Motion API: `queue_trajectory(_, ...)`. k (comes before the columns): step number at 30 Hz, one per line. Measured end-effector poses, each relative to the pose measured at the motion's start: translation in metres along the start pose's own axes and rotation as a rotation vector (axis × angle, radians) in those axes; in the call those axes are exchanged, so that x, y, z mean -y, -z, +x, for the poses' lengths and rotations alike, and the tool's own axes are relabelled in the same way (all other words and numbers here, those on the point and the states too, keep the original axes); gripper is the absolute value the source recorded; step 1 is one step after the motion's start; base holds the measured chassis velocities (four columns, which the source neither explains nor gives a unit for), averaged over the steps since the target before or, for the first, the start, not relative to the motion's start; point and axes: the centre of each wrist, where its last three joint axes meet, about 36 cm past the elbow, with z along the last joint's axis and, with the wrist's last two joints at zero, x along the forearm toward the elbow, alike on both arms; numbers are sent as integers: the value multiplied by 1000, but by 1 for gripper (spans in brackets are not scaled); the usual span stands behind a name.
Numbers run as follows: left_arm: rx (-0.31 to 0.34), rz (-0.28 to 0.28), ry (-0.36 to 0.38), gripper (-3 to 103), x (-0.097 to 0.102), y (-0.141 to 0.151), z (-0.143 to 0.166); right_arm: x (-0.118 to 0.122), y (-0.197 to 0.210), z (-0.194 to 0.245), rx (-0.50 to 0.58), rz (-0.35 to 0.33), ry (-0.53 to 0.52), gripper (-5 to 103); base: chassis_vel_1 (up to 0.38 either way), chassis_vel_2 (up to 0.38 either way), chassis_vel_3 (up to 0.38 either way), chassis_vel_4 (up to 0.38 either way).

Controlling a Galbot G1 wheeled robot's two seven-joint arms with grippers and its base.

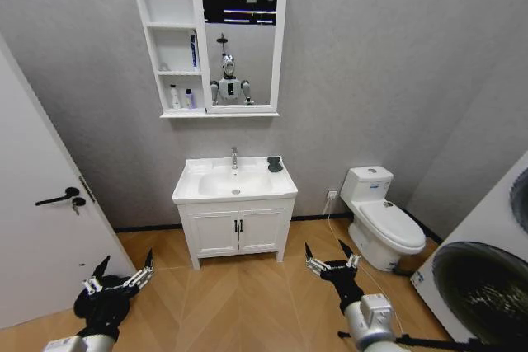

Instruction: Move facial cleanser and shampoo from washbasin to cabinet, then wipe washbasin with towel.

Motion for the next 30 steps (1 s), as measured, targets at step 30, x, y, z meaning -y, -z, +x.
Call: queue_trajectory(30, 0, 0, 0, 100, 0, 0, 0, 0, 0, 0, -1, 0, -1, 100, 2, -1, -1, 1)
